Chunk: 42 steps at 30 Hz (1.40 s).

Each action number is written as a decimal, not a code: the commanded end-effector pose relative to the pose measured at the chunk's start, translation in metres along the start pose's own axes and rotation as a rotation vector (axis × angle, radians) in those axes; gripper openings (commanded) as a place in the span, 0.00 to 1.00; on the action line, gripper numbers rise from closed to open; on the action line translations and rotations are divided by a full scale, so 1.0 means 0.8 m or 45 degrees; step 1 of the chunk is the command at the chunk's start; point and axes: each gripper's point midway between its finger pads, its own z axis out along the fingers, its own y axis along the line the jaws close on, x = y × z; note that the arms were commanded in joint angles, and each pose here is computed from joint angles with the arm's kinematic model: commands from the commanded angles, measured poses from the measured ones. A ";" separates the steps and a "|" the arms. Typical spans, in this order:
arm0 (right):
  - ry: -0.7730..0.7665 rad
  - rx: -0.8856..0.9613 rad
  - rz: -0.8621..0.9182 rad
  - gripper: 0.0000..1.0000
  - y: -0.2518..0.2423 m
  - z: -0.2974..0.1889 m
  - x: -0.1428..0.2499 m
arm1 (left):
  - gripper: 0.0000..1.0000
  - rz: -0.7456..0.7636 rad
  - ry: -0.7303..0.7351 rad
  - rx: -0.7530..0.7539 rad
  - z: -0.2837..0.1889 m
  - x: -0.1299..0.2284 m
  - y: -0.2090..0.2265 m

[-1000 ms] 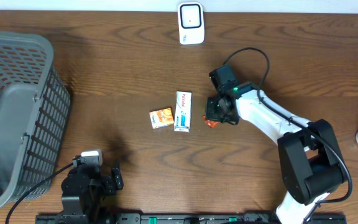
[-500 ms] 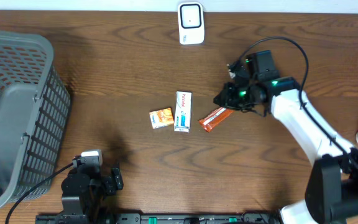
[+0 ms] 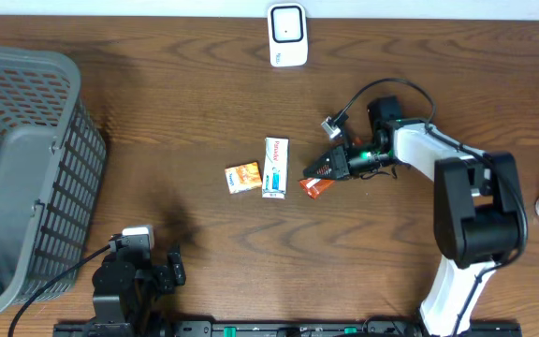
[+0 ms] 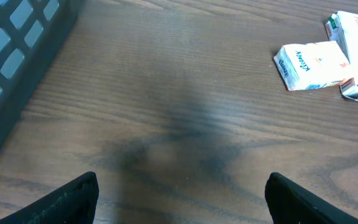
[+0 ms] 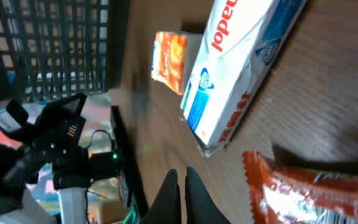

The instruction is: Scan the item barcode

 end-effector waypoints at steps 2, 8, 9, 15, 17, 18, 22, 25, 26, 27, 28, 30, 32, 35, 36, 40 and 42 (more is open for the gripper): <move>-0.024 -0.054 -0.009 0.01 -0.019 -0.004 0.003 | 0.86 -0.010 0.004 -0.009 0.001 0.002 0.002; -0.028 0.280 0.250 0.01 -0.085 -0.010 0.004 | 0.86 -0.010 0.004 -0.009 0.001 0.002 0.002; -0.042 0.316 0.273 0.01 -0.091 -0.011 0.001 | 0.86 -0.010 0.004 -0.009 0.001 0.002 0.002; -0.048 0.692 0.393 0.01 -0.148 -0.030 0.013 | 0.86 -0.010 0.004 -0.009 0.001 0.002 0.002; -0.047 0.829 0.414 0.01 -0.167 -0.037 0.021 | 0.86 -0.010 0.004 -0.009 0.001 0.002 0.002; -0.052 0.870 0.423 0.01 -0.173 -0.039 0.024 | 0.86 -0.010 0.004 -0.009 0.001 0.002 0.002; -0.090 0.826 0.369 0.01 -0.168 -0.024 0.013 | 0.86 -0.010 0.004 -0.009 0.001 0.002 0.002; -0.112 0.703 0.323 0.01 -0.137 -0.018 -0.001 | 0.86 -0.009 0.004 -0.009 0.001 0.002 0.002; -0.128 0.686 0.301 0.01 -0.125 -0.022 -0.007 | 0.86 -0.010 0.004 -0.009 0.001 0.002 0.002; -0.141 0.682 0.286 0.01 -0.117 -0.025 -0.011 | 0.86 -0.010 0.004 -0.009 0.001 0.002 0.002; -0.162 0.681 0.262 0.01 -0.103 -0.032 -0.016 | 0.86 -0.010 0.004 -0.009 0.001 0.002 0.002; -0.234 0.698 0.191 0.01 -0.063 -0.057 -0.031 | 0.86 -0.010 0.004 -0.009 0.001 0.002 0.002; -0.306 0.783 0.196 0.01 -0.044 -0.084 -0.035 | 0.86 -0.010 0.004 -0.009 0.001 0.002 0.002; -0.432 1.030 0.267 0.40 -0.028 -0.147 -0.024 | 0.86 -0.010 0.004 -0.009 0.001 0.002 0.002; -0.452 1.042 0.273 0.56 -0.020 -0.159 -0.020 | 0.86 -0.010 0.004 -0.009 0.001 0.002 0.002; -0.462 1.082 0.378 0.99 -0.027 -0.179 -0.002 | 0.86 -0.010 0.005 -0.009 0.001 0.002 0.002; -0.430 1.091 0.458 0.99 -0.051 -0.174 0.010 | 0.86 -0.010 0.004 -0.009 0.001 0.002 0.002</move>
